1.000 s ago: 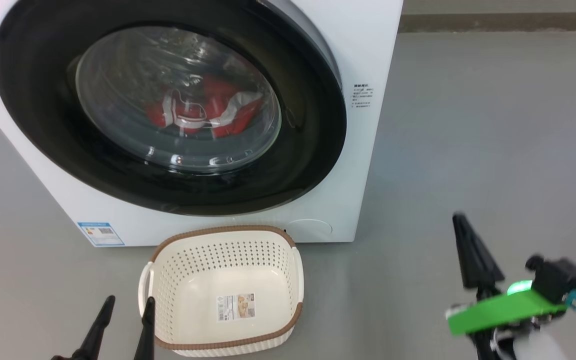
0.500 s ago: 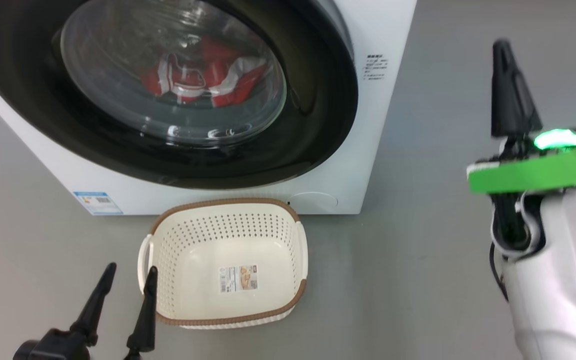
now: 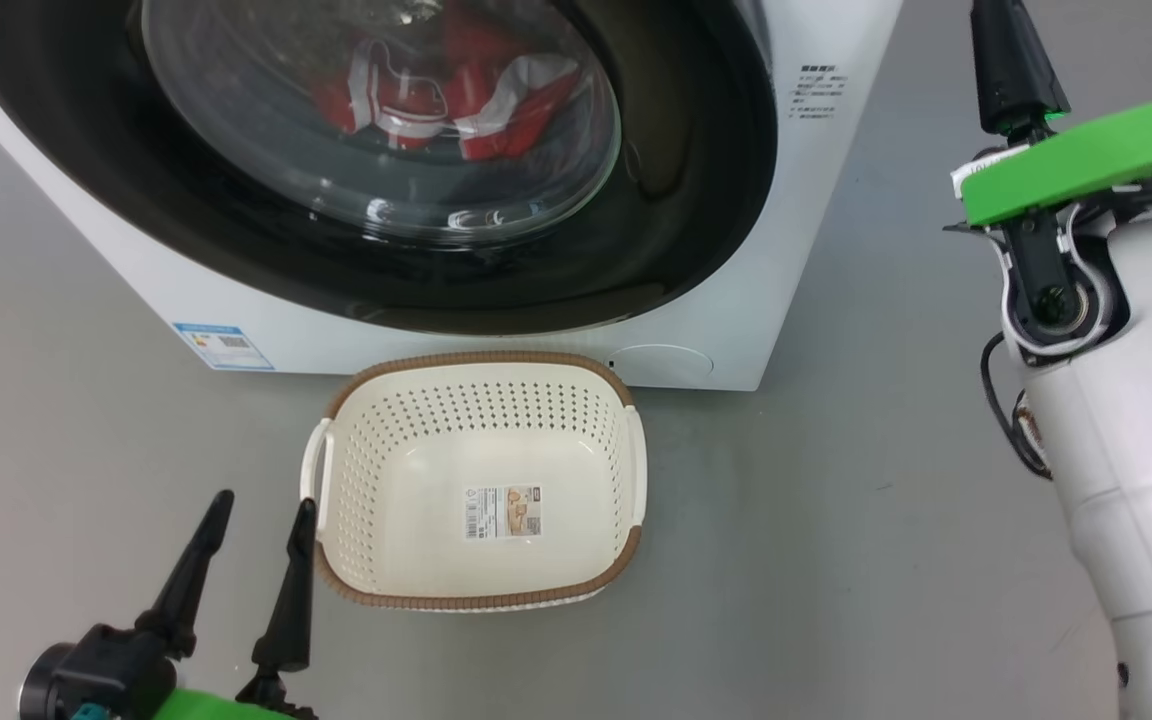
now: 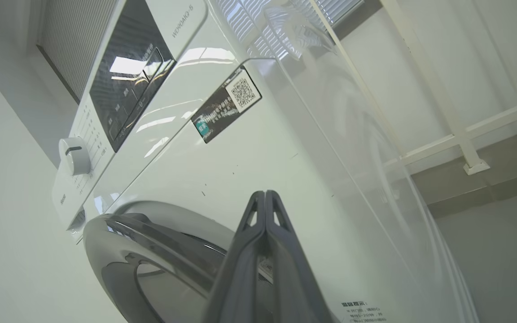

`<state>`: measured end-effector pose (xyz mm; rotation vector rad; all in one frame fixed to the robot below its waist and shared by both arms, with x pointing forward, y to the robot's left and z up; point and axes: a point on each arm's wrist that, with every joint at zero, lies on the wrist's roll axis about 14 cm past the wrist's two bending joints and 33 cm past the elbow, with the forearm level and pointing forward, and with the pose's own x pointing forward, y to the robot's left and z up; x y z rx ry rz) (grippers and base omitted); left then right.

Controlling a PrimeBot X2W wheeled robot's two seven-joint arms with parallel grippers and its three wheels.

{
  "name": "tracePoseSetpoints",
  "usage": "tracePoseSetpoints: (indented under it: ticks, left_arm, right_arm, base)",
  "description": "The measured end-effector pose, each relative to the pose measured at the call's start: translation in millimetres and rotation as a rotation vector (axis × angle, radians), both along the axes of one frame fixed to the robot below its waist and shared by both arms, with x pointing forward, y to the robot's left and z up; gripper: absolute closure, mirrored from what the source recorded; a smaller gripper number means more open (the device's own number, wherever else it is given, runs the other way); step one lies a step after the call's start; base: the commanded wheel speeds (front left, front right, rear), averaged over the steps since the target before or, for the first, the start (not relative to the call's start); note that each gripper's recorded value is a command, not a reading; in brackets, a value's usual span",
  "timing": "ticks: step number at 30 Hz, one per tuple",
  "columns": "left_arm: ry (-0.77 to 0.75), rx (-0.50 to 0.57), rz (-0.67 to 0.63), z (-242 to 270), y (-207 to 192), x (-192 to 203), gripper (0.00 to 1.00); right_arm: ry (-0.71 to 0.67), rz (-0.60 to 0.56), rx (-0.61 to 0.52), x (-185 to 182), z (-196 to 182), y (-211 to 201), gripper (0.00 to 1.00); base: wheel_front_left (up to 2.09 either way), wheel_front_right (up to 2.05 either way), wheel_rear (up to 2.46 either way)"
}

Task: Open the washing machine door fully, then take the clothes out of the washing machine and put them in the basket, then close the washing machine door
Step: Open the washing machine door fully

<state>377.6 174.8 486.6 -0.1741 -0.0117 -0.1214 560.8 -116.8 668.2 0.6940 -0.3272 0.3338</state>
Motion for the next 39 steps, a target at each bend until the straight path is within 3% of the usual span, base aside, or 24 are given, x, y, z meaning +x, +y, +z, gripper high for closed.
tracePoseSetpoints:
  ticks: [3, 8, 14, 27, 39]
  left_arm:
    - [0.009, 0.004, -0.003, -3, 0, 1, 0.0]
    - [0.016, 0.001, 0.0, -5, 2, 4, 0.0]
    - [0.023, 0.005, -0.001, -8, 3, 8, 0.0]
    - [0.038, -0.002, -0.019, -14, -1, 19, 0.0]
    - [0.057, -0.008, -0.005, -21, 4, 24, 0.0]
  right_arm:
    - [0.101, 0.071, 0.02, 13, -14, 8, 1.0]
    - [0.343, 0.29, 0.112, 23, -44, 36, 1.0]
    - [0.515, 0.456, 0.219, 27, -62, 50, 1.0]
    - [0.694, 0.609, 0.336, 47, -79, 67, 1.0]
    - [0.768, 0.665, 0.321, 60, -93, 88, 1.0]
  base:
    - [0.0, 0.0, 0.0]
    - [0.0, 0.0, 0.0]
    - [0.0, 0.0, 0.0]
    - [0.0, 0.0, 0.0]
    - [0.0, 0.0, 0.0]
